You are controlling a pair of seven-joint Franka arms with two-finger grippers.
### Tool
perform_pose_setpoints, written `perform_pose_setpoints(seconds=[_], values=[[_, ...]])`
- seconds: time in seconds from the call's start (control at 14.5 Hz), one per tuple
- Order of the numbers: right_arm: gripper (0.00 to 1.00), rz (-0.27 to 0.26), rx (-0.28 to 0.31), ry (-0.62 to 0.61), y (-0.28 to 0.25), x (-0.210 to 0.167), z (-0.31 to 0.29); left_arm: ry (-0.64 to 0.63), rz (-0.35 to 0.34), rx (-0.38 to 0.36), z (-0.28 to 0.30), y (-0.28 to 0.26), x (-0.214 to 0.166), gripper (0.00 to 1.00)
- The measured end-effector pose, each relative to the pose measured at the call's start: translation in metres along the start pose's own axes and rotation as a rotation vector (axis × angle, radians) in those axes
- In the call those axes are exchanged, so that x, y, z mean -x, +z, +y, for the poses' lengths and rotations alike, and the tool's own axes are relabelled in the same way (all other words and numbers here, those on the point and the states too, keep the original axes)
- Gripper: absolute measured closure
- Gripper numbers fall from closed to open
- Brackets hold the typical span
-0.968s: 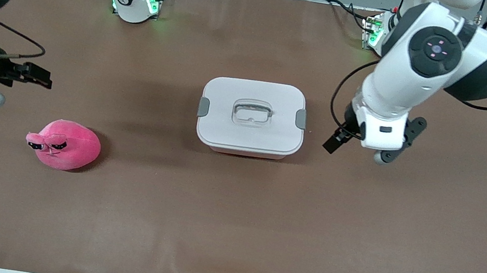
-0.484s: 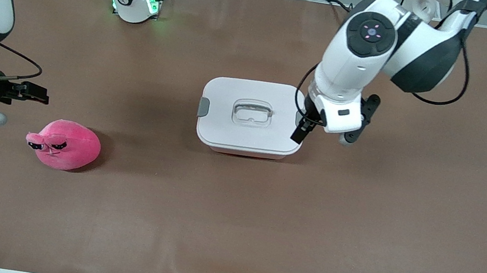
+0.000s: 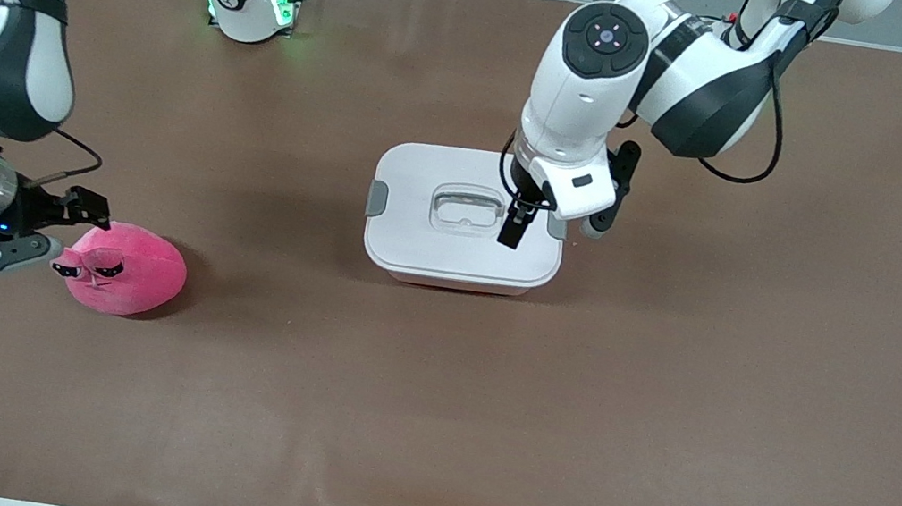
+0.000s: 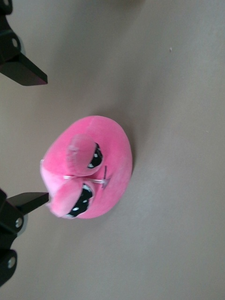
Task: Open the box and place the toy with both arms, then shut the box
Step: 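Lower the left gripper to the lid handle while the right gripper reaches the pink toy, then grasp the lid handle with the left gripper while the right gripper grasps the toy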
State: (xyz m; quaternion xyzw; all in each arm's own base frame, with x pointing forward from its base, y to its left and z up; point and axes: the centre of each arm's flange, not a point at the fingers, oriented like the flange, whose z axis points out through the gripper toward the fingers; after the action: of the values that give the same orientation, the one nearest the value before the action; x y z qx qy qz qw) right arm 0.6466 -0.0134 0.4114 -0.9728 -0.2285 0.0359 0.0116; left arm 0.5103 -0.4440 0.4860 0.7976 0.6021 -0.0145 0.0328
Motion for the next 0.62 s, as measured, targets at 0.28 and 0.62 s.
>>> perform_pose_setpoints(seconds=[0.28,0.62], values=[[0.00,0.033,0.032,-0.042,0.033,-0.001,-0.007,-0.107,-0.007,0.005,-0.005,0.010,0.022,0.00],[0.00,0.034,0.106,-0.101,0.065,0.000,-0.017,-0.202,0.005,-0.026,-0.018,0.052,0.061,0.00]])
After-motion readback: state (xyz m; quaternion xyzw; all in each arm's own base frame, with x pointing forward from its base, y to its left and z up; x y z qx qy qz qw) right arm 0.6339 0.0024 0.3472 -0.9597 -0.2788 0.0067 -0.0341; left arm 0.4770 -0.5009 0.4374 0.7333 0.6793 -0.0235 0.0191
